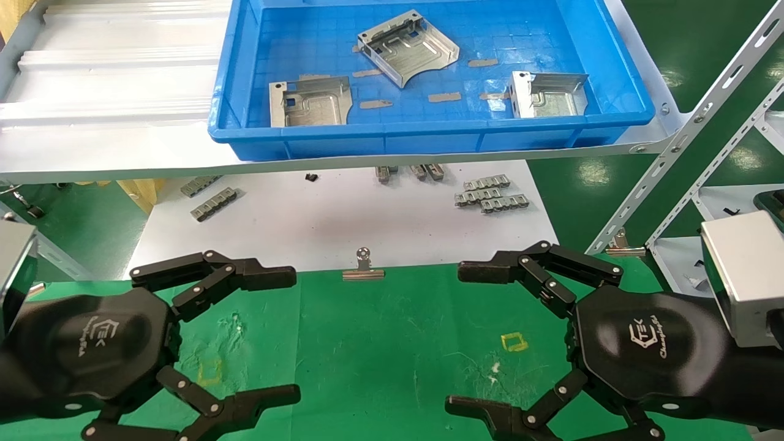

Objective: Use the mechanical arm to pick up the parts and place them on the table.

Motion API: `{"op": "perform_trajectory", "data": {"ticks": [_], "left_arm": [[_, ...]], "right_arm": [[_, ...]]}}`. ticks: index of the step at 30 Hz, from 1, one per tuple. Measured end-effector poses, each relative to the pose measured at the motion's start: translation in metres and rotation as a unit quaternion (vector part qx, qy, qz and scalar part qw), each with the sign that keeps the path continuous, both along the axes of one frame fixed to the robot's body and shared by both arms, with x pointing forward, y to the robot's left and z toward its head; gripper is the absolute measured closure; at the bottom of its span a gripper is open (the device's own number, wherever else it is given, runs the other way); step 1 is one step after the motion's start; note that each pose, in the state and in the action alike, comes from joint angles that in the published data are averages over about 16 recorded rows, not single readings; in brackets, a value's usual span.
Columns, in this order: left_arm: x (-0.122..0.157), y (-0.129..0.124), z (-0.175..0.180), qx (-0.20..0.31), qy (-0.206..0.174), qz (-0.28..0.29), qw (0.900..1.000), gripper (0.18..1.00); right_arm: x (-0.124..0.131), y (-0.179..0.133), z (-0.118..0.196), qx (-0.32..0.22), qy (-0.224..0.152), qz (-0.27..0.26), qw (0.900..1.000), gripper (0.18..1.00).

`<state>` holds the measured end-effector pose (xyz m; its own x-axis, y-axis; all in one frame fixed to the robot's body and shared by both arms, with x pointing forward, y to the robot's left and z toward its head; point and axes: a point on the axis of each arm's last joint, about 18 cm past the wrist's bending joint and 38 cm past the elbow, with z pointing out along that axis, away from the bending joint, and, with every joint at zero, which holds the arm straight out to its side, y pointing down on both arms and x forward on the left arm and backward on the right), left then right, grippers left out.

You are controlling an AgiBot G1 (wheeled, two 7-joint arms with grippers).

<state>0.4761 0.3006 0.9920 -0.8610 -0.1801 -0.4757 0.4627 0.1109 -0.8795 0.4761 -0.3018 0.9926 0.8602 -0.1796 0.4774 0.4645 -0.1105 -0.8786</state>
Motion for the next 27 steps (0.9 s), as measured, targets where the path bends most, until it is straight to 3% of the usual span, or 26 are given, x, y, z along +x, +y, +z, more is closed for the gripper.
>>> {"op": "perform_trajectory", "data": {"ticks": [18, 27], "left_arm": [[0.0000, 0.0000, 0.0000, 0.000, 0.000, 0.000, 1.0000, 0.212], [0.0000, 0.0000, 0.0000, 0.000, 0.000, 0.000, 1.0000, 0.239]], "right_arm": [[0.0000, 0.0000, 0.0000, 0.000, 0.000, 0.000, 1.000, 0.178], [0.0000, 0.0000, 0.0000, 0.000, 0.000, 0.000, 1.000, 0.178]]}}
